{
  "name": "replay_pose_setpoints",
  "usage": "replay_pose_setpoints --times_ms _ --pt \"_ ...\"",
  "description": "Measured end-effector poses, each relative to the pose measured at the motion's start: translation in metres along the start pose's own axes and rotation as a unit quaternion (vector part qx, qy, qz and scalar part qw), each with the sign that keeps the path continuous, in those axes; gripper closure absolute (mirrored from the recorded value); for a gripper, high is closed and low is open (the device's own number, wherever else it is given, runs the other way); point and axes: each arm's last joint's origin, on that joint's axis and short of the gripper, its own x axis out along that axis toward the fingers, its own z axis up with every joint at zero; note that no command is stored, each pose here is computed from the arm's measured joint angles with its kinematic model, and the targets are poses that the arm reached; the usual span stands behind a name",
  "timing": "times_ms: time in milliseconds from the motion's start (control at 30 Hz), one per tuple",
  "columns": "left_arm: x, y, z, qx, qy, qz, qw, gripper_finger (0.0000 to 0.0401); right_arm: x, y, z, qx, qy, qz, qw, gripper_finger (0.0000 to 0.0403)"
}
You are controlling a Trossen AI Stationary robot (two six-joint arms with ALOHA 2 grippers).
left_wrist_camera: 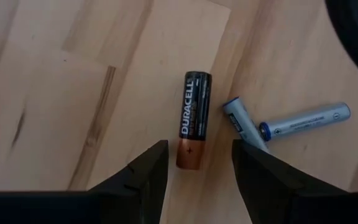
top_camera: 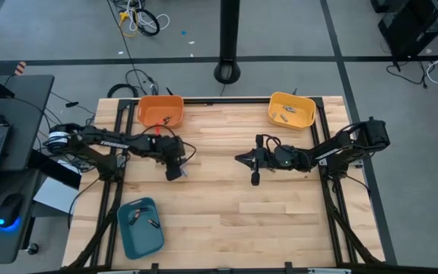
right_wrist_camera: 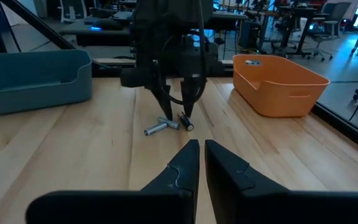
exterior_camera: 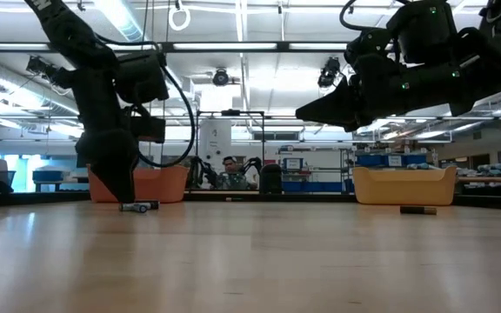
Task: Sort batteries
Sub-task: Put the big copper and black battery into the blue bin
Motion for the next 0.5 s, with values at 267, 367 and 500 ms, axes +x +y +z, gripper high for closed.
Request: replay_pose_setpoints --times_ms 267,367,500 --pt "0.0028 0.0005 -0.0023 -0.001 -0.013 0.003 1.000 0.0215 0.0000 0.0000 0.0001 0.000 0.000 0.000 1.000 0.0371" --pt "0.0029 0.0005 -0.0019 0.001 -0.015 0.003 1.000 0.0215 0.0000 0.0000 0.0001 0.000 0.000 0.000 1.000 0.0373" --pt "0.0030 0.0005 -0.0019 0.008 -0.015 0.004 1.000 0.0232 0.0000 0.0000 0.0001 0.000 0.000 0.000 1.000 0.0373"
